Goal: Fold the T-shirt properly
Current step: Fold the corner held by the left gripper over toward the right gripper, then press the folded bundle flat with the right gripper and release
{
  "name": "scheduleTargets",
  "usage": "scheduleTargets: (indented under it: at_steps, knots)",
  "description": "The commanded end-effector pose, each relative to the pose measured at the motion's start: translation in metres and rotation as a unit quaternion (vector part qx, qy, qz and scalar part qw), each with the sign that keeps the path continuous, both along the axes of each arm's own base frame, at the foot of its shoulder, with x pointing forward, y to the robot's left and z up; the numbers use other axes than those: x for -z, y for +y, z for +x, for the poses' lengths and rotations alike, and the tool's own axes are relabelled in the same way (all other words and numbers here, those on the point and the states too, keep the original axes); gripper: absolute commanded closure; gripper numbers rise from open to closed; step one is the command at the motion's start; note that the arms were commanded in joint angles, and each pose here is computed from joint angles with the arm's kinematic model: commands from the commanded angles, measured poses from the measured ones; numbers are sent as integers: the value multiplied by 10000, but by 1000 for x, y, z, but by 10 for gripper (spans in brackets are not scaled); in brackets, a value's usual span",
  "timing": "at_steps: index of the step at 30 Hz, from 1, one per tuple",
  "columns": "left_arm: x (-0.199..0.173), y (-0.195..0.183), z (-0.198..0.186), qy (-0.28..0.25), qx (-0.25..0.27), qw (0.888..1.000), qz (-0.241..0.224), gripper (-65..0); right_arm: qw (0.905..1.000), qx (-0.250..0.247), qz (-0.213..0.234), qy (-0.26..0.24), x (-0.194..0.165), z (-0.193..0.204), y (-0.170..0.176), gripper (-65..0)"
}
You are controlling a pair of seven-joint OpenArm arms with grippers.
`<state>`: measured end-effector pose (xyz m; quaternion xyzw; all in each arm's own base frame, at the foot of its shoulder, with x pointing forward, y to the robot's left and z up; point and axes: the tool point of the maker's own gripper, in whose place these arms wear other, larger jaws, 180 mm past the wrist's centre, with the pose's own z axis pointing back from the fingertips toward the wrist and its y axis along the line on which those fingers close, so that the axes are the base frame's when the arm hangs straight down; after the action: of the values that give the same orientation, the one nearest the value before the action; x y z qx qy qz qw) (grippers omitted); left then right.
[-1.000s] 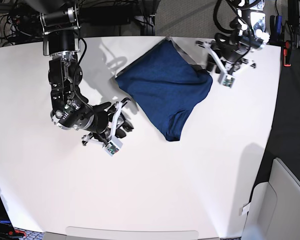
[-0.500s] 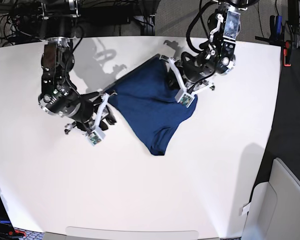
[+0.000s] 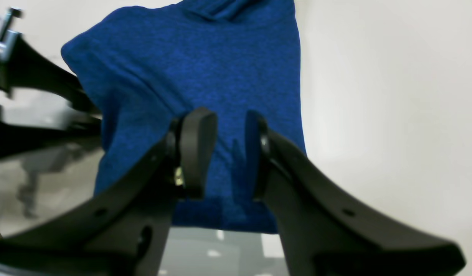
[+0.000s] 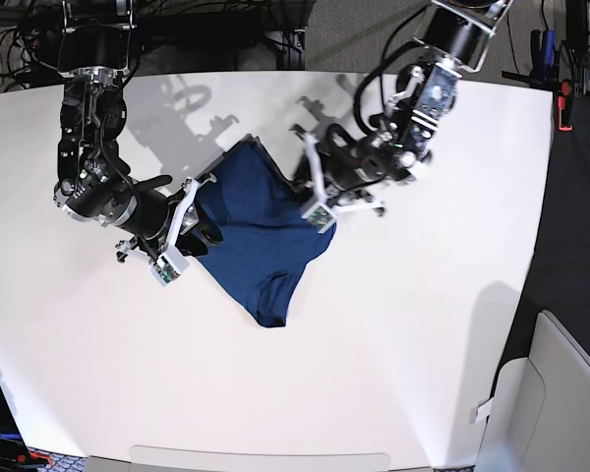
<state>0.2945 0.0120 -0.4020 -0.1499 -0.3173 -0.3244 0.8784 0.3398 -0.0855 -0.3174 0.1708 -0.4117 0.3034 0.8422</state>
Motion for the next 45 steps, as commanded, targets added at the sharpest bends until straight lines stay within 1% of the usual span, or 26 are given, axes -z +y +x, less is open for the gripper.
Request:
scheduleTargets:
  at_steps: [1,4,7,10,14,16,19,23,28,30,33,35,37,39,42,44,45]
  knots:
    - [-12,11,12,-192,-92,9997,94,-141,9994,27,106,-328,-20,10,-2,-175]
    - [-5,42,8,-74,-378,9988,297,-141,9988,262,149,-384,-24,15,-16,-175]
    - [-6,49,16,-203,-539,9982,175,-141,9984,365,157,-409,-26,17,-23,-175]
    - [2,50,21,-139,-595,9980,150,-141,9983,387,151,-415,-26,17,-25,-175]
    - [-4,31,43,-175,-643,9978,-58,-141,9979,446,146,-439,-27,15,-29,-175]
    - [-13,22,54,-271,-639,9974,-172,-141,9974,548,129,-459,-28,10,-36,-175]
    - [-31,1,68,-453,-590,9964,-400,-141,9970,568,107,-521,-31,6,-37,-175]
    - [-32,-34,74,-404,-227,9979,-457,-141,9970,625,100,-442,-26,0,-41,-175]
    - [-34,-82,77,-635,210,9945,-804,-141,9976,608,78,-329,-22,-5,-45,-175]
    - [-37,-91,78,-690,360,9939,-785,-141,9978,534,112,-384,-28,-6,-41,-175]
    - [-44,-91,81,-770,407,9935,-738,-141,9976,461,136,-502,-36,-5,-36,-175]
    - [-48,-71,88,-895,296,9936,-627,-141,9976,416,145,-529,-38,-3,-32,-175]
    - [-51,-41,96,-961,43,9942,-477,-141,9982,146,141,-557,-40,-2,-14,-175]
    - [-48,1,95,-944,-395,9940,-387,-141,9978,-156,192,-610,-44,1,9,-175]
    - [-51,43,89,-1003,-875,9906,-330,-141,9982,-300,201,-473,-35,9,26,-175]
    - [-50,71,80,-985,-1204,9875,-272,-141,9988,-407,160,-237,-20,18,41,-175]
    - [-50,79,74,-974,-1309,9863,-259,-141,9987,-465,137,-135,-14,21,48,-175]
